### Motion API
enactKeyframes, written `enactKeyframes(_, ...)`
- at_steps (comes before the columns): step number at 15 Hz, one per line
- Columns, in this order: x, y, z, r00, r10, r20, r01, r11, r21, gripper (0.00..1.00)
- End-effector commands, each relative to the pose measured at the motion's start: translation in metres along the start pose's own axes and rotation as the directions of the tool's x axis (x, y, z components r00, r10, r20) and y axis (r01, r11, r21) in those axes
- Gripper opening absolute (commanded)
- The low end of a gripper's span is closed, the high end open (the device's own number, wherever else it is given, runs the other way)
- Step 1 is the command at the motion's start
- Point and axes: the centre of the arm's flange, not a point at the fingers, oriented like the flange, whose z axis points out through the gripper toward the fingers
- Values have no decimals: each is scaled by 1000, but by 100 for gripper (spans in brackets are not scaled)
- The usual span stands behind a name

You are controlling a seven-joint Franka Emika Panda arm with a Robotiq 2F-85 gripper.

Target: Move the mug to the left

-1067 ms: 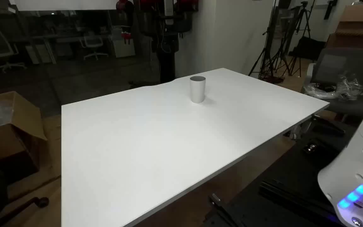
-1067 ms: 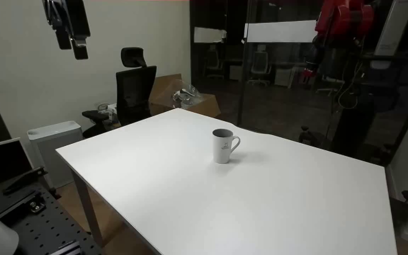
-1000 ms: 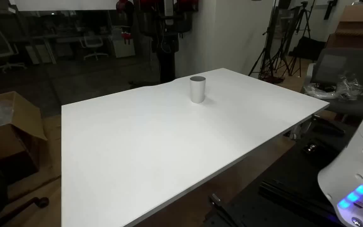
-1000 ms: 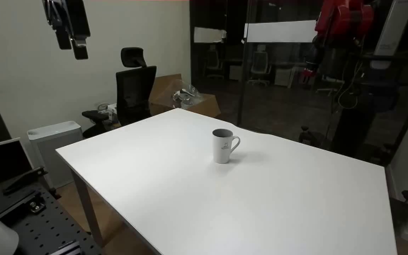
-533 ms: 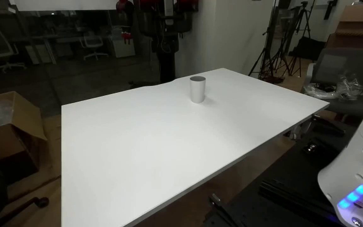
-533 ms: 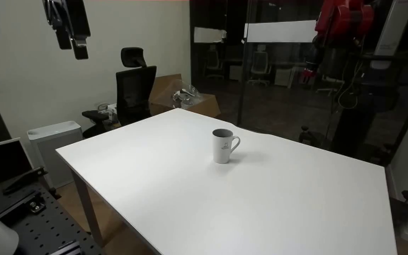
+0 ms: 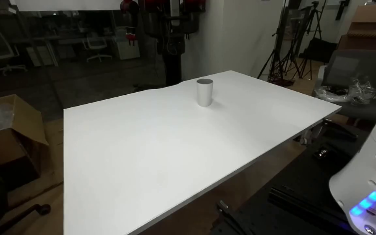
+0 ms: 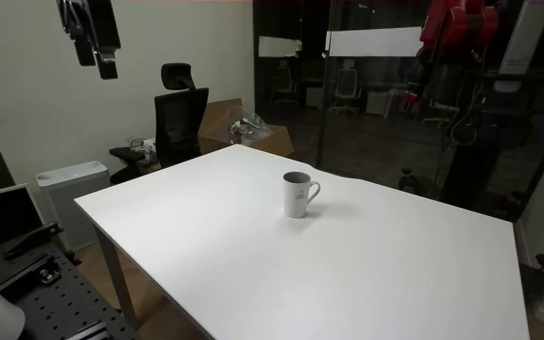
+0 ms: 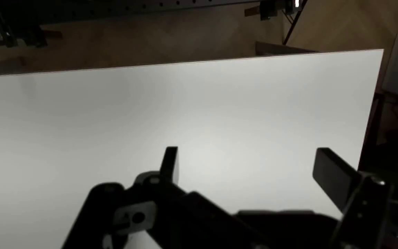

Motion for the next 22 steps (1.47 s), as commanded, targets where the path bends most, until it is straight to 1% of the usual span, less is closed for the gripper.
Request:
enactKeyframes(1, 18, -5, 2, 994, 41, -104, -40, 999, 10, 100)
enactKeyframes(2, 33, -4, 2, 984, 72, -164, -69, 997, 23, 100)
enactKeyframes(4, 66, 4, 4, 952, 130, -277, -127, 992, 27, 100)
enactKeyframes(6, 107, 25, 14, 920, 193, -342, -209, 978, -11, 100)
enactKeyframes(7, 123, 36, 21, 912, 229, -340, -253, 967, -28, 100)
enactKeyframes(8, 134, 48, 31, 917, 250, -311, -279, 959, -51, 100)
enactKeyframes(9, 139, 58, 40, 913, 279, -297, -312, 947, -70, 100)
enactKeyframes(10, 95, 50, 32, 922, 205, -328, -228, 973, -34, 100)
enactKeyframes(12, 104, 58, 47, 929, 214, -301, -238, 970, -48, 100)
enactKeyframes(15, 101, 53, 39, 927, 201, -317, -226, 973, -44, 100)
enactKeyframes(16, 111, 54, 40, 924, 217, -315, -243, 969, -43, 100)
enactKeyframes(18, 139, 62, 45, 938, 226, -263, -246, 968, -48, 100)
enactKeyframes(20, 169, 74, 54, 965, 195, -174, -206, 978, -43, 100)
enactKeyframes(21, 186, 84, 63, 981, 156, -117, -162, 986, -48, 100)
enactKeyframes(22, 200, 95, 71, 990, 119, -80, -124, 990, -66, 100)
